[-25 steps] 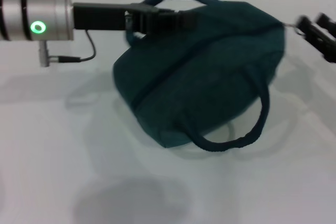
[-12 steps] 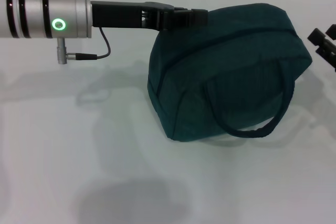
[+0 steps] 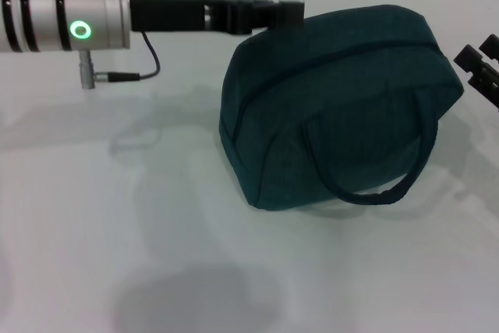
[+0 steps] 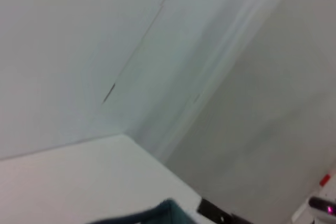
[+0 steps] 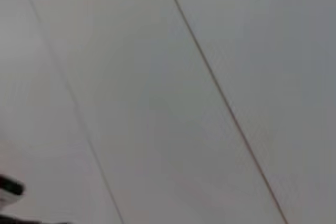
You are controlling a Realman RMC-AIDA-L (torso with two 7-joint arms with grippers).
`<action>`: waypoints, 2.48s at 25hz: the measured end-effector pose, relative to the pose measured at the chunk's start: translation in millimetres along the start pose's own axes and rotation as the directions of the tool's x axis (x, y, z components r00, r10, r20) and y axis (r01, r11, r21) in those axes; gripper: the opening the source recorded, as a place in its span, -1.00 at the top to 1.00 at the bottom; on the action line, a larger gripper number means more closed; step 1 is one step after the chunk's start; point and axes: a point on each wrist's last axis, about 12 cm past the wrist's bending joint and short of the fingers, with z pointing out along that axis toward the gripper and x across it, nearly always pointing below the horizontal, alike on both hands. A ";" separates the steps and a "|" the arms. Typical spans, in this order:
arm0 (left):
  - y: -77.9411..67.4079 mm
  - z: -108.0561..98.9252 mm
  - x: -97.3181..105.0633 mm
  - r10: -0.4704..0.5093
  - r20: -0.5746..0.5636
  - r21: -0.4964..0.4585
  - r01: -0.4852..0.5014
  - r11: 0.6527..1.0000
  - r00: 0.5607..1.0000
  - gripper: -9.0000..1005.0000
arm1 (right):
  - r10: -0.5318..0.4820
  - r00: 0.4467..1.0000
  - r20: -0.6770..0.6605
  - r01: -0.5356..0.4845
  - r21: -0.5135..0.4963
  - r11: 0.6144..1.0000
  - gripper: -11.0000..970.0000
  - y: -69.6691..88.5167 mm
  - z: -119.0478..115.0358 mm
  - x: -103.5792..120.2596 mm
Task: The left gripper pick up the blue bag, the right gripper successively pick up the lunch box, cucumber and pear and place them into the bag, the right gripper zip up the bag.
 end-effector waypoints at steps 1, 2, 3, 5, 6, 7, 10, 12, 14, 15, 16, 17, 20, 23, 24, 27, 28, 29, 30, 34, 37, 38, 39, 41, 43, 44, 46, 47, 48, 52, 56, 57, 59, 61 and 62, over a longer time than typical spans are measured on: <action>-0.2 -2.0 -1.4 -0.001 0.015 0.003 0.001 1.000 1.000 0.81 | -0.011 1.000 0.006 0.011 -0.019 1.000 -0.57 1.0 -1.0 -2.2; -0.2 -5.9 -3.6 -0.001 0.036 0.005 0.001 1.000 0.999 0.79 | -0.021 1.000 0.010 0.021 -0.037 0.999 -0.58 2.0 -1.9 -4.1; -0.4 -10.2 -5.1 -0.001 0.056 0.008 0.001 1.000 0.998 0.78 | -0.038 0.999 0.014 0.039 -0.064 0.997 -0.58 3.5 -2.4 -6.5; -0.6 -20.5 -7.0 0.015 0.095 0.008 -0.016 1.000 0.995 0.75 | -0.069 0.997 0.023 0.071 -0.111 0.991 -0.59 6.1 -3.4 -11.0; -1.3 -25.7 -7.8 0.033 0.119 0.011 -0.034 0.999 0.992 0.74 | -0.092 0.995 0.029 0.095 -0.144 0.985 -0.60 7.9 -4.2 -14.1; -1.8 -30.6 -7.7 0.049 0.141 0.011 -0.051 0.999 0.989 0.73 | -0.112 0.993 0.035 0.116 -0.177 0.977 -0.61 9.2 -4.8 -17.6; -4.6 -47.4 -3.8 0.111 0.222 0.011 -0.116 0.993 0.969 0.69 | -0.143 0.989 0.034 0.147 -0.276 0.950 -0.62 13.3 -2.2 -25.4; -4.8 -59.5 0.6 0.126 0.265 -0.004 -0.130 0.992 0.956 0.53 | -0.161 0.987 0.019 0.158 -0.355 0.921 -0.64 17.4 0.8 -28.9; -4.5 -71.7 5.0 0.138 0.297 -0.023 -0.137 0.990 0.945 0.37 | -0.179 0.984 0.002 0.162 -0.431 0.888 -0.66 22.8 4.9 -29.9; -4.7 -77.8 8.4 0.151 0.308 -0.033 -0.148 0.988 0.939 0.29 | -0.192 0.981 -0.009 0.165 -0.475 0.865 -0.67 26.3 8.0 -30.3; -5.3 -83.2 12.7 0.174 0.308 -0.044 -0.169 0.985 0.935 0.19 | -0.205 0.978 -0.024 0.164 -0.515 0.842 -0.68 30.2 10.3 -29.0; -5.3 -83.2 12.7 0.174 0.308 -0.044 -0.169 0.985 0.935 0.09 | -0.216 0.976 -0.031 0.165 -0.539 0.826 -0.70 32.7 12.2 -28.5; -12.3 -99.8 32.9 0.279 0.269 -0.049 -0.276 0.960 0.922 -0.20 | -0.257 0.965 -0.062 0.165 -0.619 0.768 -0.74 41.8 17.3 -24.9; -19.7 -106.7 49.4 0.339 0.225 -0.012 -0.346 0.938 0.913 -0.40 | -0.288 0.952 -0.106 0.140 -0.684 0.716 -0.78 49.7 21.4 -20.0; -22.3 -108.8 55.9 0.360 0.210 0.002 -0.369 0.930 0.909 -0.47 | -0.291 0.949 -0.118 0.131 -0.695 0.707 -0.79 51.0 22.4 -18.8; -26.7 -109.3 71.0 0.381 0.168 0.038 -0.393 0.919 0.909 -0.64 | -0.302 0.934 -0.190 0.068 -0.736 0.674 -0.79 56.8 24.9 -10.8; -27.7 -108.7 75.0 0.381 0.156 0.048 -0.393 0.918 0.911 -0.67 | -0.306 0.929 -0.209 0.053 -0.741 0.669 -0.79 57.8 25.0 -8.1; -27.7 -108.7 75.0 0.381 0.156 0.048 -0.393 0.918 0.911 -0.71 | -0.309 0.924 -0.224 0.042 -0.745 0.666 -0.79 58.8 24.7 -5.4; -31.4 -107.5 86.5 0.383 0.129 0.087 -0.395 0.914 0.915 -0.75 | -0.314 0.918 -0.242 0.030 -0.747 0.665 -0.79 59.9 24.4 -1.6; -37.3 -106.2 104.8 0.390 0.098 0.130 -0.400 0.907 0.916 -0.78 | -0.329 0.900 -0.285 0.014 -0.736 0.677 -0.79 61.8 19.9 10.5; -39.6 -106.0 114.8 0.386 0.089 0.142 -0.396 0.907 0.918 -0.78 | -0.329 0.895 -0.301 0.008 -0.726 0.687 -0.79 62.2 18.0 15.6; -40.7 -105.1 120.6 0.386 0.088 0.150 -0.395 0.906 0.918 -0.78 | -0.328 0.893 -0.307 0.003 -0.725 0.689 -0.79 63.5 17.7 18.4; -41.0 -104.8 123.0 0.385 0.088 0.153 -0.394 0.906 0.919 -0.78 | -0.328 0.891 -0.313 -0.001 -0.725 0.689 -0.79 64.8 17.4 21.0; -41.7 -104.2 129.9 0.381 0.090 0.159 -0.391 0.906 0.920 -0.78 | -0.329 0.887 -0.323 -0.011 -0.729 0.684 -0.79 68.6 17.5 26.2; -41.8 -105.5 136.5 0.373 0.084 0.160 -0.382 0.910 0.924 -0.78 | -0.330 0.886 -0.325 -0.015 -0.732 0.681 -0.79 71.1 18.4 28.7; -42.1 -106.8 139.5 0.373 0.080 0.158 -0.381 0.911 0.924 -0.78 | -0.330 0.886 -0.325 -0.015 -0.733 0.680 -0.79 72.0 18.9 29.7; -42.9 -108.4 143.6 0.375 0.074 0.155 -0.382 0.911 0.924 -0.78 | -0.330 0.886 -0.327 -0.014 -0.730 0.683 -0.79 72.6 19.8 31.2; -43.2 -108.8 145.4 0.378 0.069 0.156 -0.384 0.910 0.923 -0.77 | -0.331 0.885 -0.328 -0.013 -0.728 0.686 -0.78 72.6 20.1 31.7; -43.5 -108.8 147.4 0.380 0.064 0.157 -0.385 0.910 0.923 -0.77 | -0.332 0.884 -0.330 -0.012 -0.725 0.688 -0.78 72.2 20.1 32.1; -44.7 -109.0 154.2 0.376 0.053 0.160 -0.379 0.911 0.925 -0.77 | -0.325 0.889 -0.323 -0.004 -0.714 0.701 -0.78 71.0 20.8 31.3; -45.0 -108.9 156.2 0.373 0.047 0.163 -0.375 0.913 0.927 -0.77 | -0.314 0.896 -0.313 0.005 -0.702 0.713 -0.78 70.3 20.1 30.2; -45.1 -108.8 156.4 0.372 0.046 0.164 -0.375 0.913 0.927 -0.77 | -0.312 0.898 -0.311 0.007 -0.699 0.715 -0.78 69.9 20.1 29.9; -45.2 -108.8 156.8 0.371 0.043 0.165 -0.373 0.913 0.927 -0.77 | -0.310 0.898 -0.311 0.007 -0.696 0.718 -0.78 69.6 19.8 29.9; -45.2 -108.9 157.4 0.370 0.038 0.167 -0.371 0.913 0.928 -0.77 | -0.308 0.899 -0.311 0.006 -0.694 0.719 -0.78 69.9 19.8 30.5; -45.1 -108.7 157.6 0.369 0.034 0.169 -0.370 0.914 0.929 -0.77 | -0.308 0.899 -0.312 0.007 -0.694 0.720 -0.78 70.1 20.0 30.7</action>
